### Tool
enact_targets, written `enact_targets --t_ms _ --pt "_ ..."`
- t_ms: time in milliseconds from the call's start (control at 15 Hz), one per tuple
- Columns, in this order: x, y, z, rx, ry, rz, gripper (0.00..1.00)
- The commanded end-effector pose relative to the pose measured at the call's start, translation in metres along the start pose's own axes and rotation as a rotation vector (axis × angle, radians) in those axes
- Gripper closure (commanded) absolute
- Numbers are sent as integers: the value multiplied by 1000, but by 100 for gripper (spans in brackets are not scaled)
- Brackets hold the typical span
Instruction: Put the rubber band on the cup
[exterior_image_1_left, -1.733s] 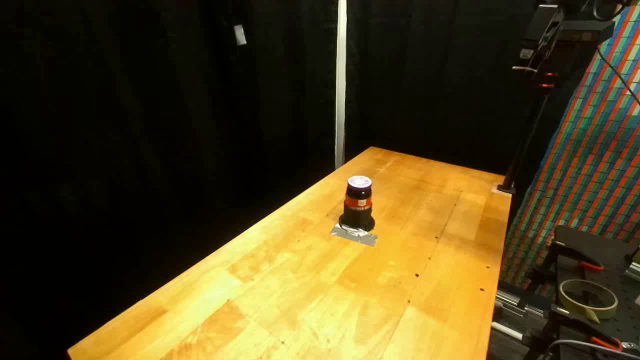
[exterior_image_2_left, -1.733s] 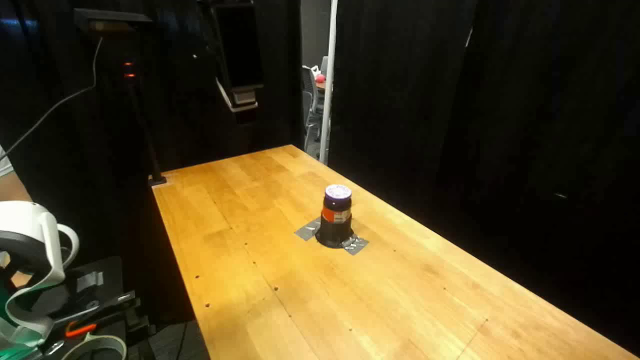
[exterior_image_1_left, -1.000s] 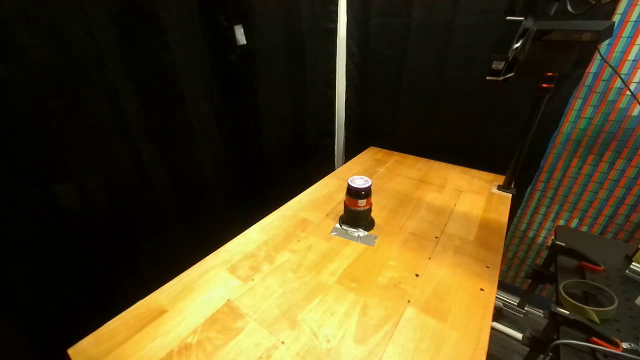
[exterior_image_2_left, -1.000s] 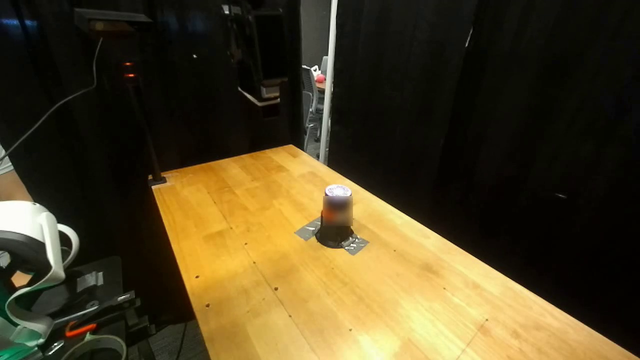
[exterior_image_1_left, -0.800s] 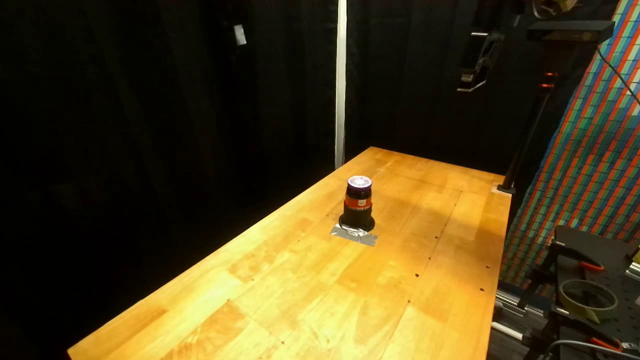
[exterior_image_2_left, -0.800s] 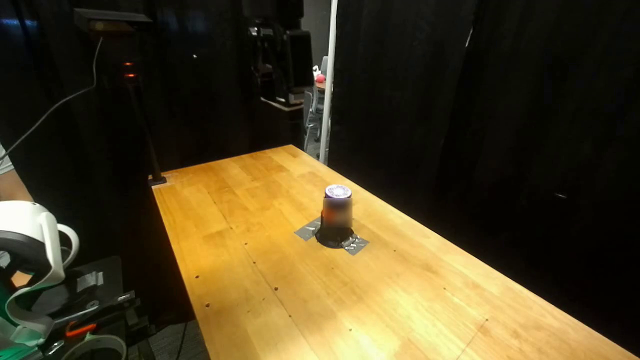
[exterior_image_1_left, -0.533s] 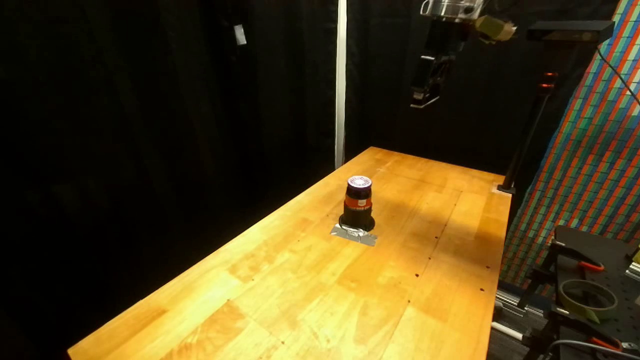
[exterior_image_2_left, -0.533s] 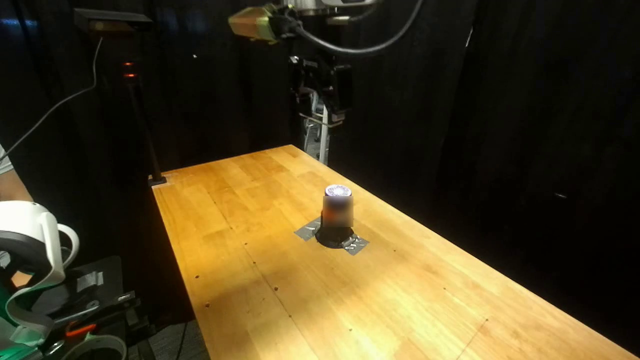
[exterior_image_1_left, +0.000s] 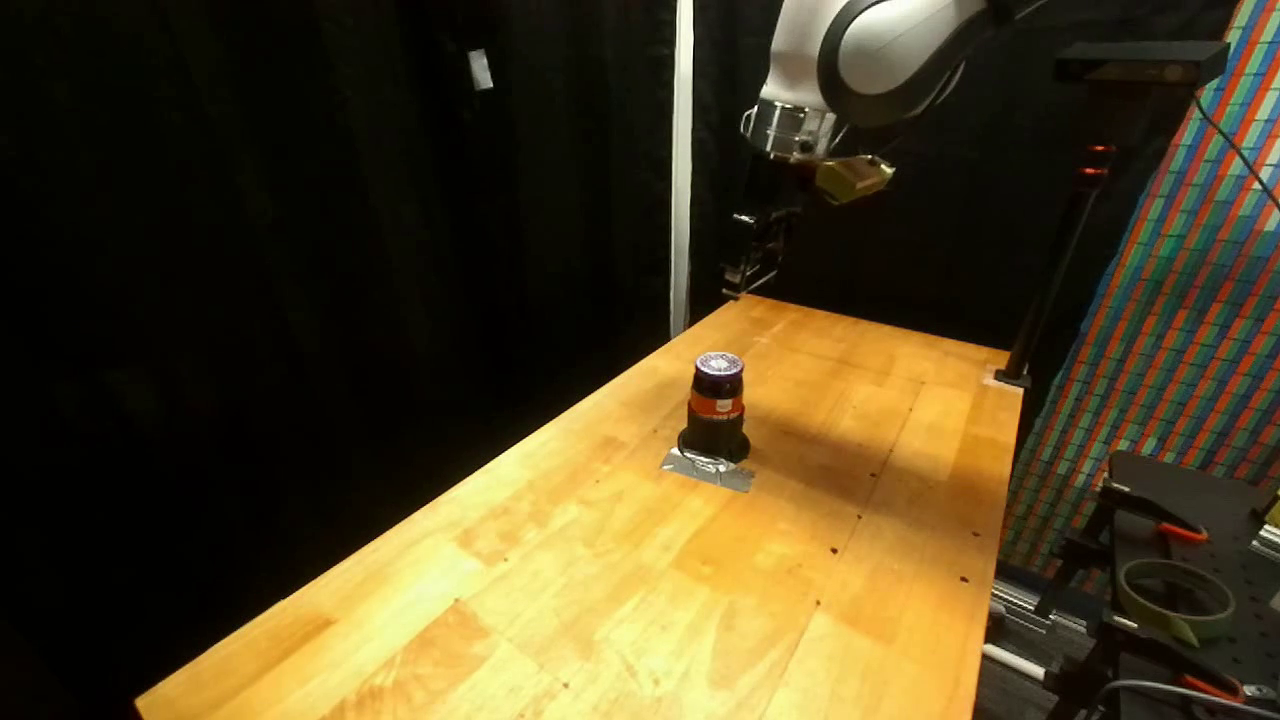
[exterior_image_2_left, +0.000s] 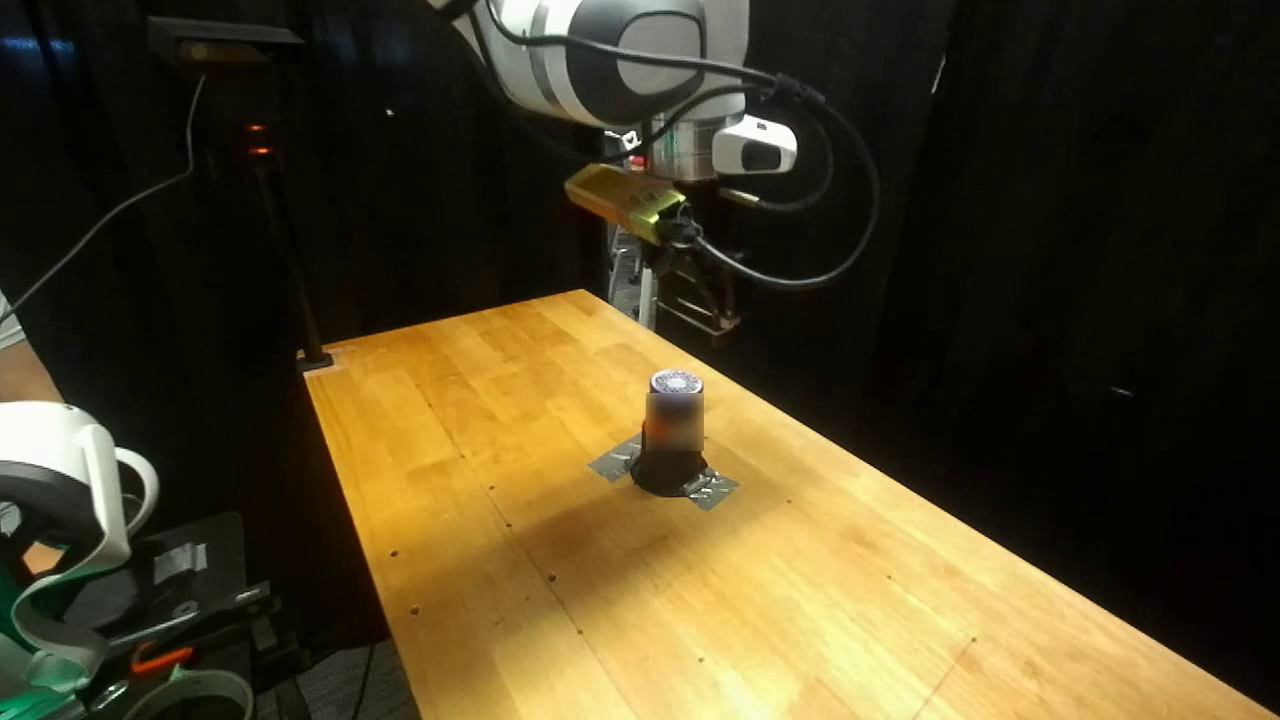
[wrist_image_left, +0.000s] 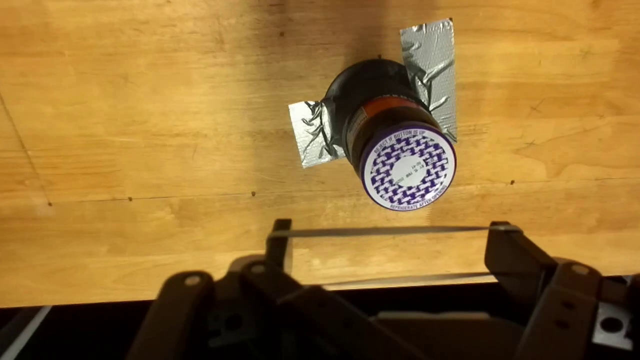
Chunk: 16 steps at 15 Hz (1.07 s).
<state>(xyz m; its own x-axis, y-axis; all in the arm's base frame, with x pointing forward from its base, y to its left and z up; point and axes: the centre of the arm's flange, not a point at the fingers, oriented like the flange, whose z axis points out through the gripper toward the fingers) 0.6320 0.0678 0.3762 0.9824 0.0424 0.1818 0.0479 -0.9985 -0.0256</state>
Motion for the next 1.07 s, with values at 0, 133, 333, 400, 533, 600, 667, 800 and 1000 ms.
enact_targets --t_ms 0,133,333,400,533,600,667,800,1000 --pt "33 -10 27 32 18 0 0" --pt "38 -14 44 40 6 10 0" --pt "39 -21 69 52 -27 26 0" --pt "39 -23 75 57 -31 30 0" --pt "37 -28 87 67 -45 28 0" --pt "37 -29 94 72 -49 31 0" --pt "37 -30 98 77 -59 31 0" --pt "35 -31 107 89 -56 35 0" --pt "35 -29 117 91 -48 33 0"
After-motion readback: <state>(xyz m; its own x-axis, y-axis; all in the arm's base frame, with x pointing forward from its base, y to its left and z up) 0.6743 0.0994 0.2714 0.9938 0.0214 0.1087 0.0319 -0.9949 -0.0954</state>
